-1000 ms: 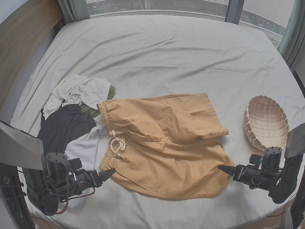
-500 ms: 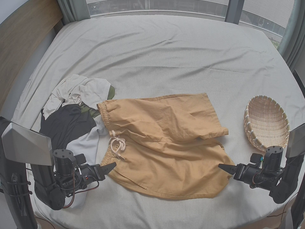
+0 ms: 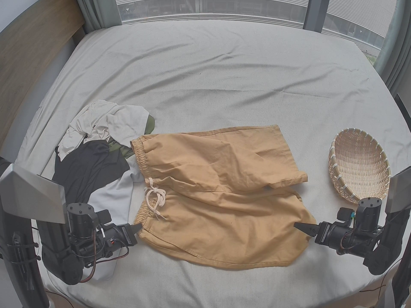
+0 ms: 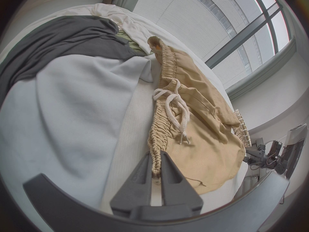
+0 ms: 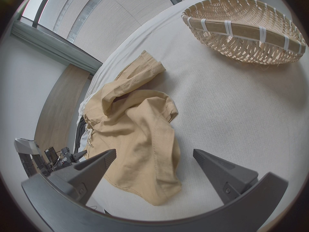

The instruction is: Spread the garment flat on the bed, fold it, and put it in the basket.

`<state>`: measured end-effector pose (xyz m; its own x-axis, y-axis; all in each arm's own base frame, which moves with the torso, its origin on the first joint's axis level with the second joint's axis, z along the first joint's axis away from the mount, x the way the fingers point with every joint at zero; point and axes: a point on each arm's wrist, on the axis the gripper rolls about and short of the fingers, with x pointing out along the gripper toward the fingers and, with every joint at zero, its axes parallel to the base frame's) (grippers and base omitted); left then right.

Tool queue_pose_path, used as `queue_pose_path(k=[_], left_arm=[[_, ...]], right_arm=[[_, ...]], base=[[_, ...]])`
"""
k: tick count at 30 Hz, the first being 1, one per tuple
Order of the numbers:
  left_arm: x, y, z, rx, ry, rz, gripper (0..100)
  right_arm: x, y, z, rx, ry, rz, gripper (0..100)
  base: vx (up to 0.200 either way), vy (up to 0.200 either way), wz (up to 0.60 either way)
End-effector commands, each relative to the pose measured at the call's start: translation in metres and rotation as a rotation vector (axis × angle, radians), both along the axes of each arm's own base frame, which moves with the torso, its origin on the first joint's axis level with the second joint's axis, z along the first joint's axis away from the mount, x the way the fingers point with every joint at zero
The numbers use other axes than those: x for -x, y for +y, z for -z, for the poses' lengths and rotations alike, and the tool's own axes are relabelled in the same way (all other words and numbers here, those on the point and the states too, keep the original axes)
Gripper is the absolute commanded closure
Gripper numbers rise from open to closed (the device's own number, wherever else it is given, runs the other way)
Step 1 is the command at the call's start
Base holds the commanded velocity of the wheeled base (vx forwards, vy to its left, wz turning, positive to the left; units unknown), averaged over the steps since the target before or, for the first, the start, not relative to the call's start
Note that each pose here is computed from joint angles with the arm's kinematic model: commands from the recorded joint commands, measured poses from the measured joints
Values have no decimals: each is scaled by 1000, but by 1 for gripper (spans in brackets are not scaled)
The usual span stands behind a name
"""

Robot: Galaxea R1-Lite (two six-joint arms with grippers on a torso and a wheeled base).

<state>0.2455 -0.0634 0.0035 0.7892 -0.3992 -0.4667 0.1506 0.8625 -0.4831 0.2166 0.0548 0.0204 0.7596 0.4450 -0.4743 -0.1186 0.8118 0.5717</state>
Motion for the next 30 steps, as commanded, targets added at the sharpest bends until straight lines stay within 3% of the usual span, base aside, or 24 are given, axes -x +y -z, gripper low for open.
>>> queue_pose_path(k=[1, 11, 20, 25, 30], left_arm=[[24, 13, -24, 8, -30, -27, 100], [25, 7, -26, 8, -41, -3, 100], [26, 5, -26, 8, -41, 7, 100], [26, 5, -26, 9, -44, 7, 100], [25, 5, -25, 8, -41, 7, 100]], right_arm=[[5, 6, 4, 5, 26, -36, 0], [-4, 17, 22, 16, 71, -74, 0], [3, 50, 19, 7, 49, -212, 0], [24, 46, 13, 2, 86, -263, 0], [28, 41, 14, 12, 131, -246, 0]], base=[[0, 0, 0], [0, 0, 0], [0, 0, 0], [0, 0, 0], [0, 0, 0]])
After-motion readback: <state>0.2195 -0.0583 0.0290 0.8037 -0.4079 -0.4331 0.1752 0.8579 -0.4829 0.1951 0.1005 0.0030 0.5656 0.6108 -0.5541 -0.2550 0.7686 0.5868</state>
